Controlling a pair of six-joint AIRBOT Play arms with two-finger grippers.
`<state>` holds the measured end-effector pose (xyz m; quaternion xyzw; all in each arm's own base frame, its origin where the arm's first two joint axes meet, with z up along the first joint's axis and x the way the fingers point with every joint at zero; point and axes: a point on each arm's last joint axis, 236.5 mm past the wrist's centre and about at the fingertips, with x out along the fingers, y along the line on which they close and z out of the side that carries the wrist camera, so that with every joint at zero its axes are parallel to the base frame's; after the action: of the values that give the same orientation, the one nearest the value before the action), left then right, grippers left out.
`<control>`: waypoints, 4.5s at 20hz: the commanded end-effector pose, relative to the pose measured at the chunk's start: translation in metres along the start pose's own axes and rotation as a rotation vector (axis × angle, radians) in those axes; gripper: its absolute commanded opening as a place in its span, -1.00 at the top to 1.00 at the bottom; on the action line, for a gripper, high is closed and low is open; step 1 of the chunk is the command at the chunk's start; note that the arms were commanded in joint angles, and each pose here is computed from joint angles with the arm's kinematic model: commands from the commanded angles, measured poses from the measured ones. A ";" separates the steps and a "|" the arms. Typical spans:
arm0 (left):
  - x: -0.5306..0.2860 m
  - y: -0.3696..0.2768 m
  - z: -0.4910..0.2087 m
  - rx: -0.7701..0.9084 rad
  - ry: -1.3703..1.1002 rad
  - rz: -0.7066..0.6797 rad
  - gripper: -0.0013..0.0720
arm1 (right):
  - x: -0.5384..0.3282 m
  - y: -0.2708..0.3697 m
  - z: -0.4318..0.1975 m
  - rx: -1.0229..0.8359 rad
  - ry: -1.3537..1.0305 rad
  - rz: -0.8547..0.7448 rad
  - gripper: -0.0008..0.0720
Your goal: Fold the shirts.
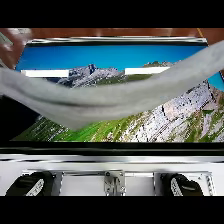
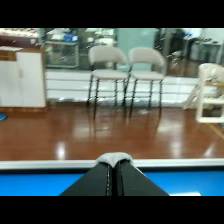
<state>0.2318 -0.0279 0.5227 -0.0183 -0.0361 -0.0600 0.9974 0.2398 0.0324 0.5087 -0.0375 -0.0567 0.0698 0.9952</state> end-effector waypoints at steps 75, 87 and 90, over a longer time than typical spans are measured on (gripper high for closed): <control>0.115 -0.062 -0.342 -0.327 0.514 -0.219 0.86 | 0.013 0.157 -0.449 0.775 1.136 0.610 0.83; -0.121 -0.030 0.108 -0.110 -0.651 -0.127 0.85 | -0.031 0.031 0.052 0.109 -0.054 0.110 0.83; -0.122 -0.029 0.093 -0.046 -0.585 -0.091 0.85 | -0.032 0.039 0.011 0.185 0.125 0.129 0.83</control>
<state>0.1239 -0.0396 0.6057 -0.0817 -0.3177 -0.1116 0.9381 0.2187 0.0696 0.5250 0.0194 -0.0280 0.1479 0.9884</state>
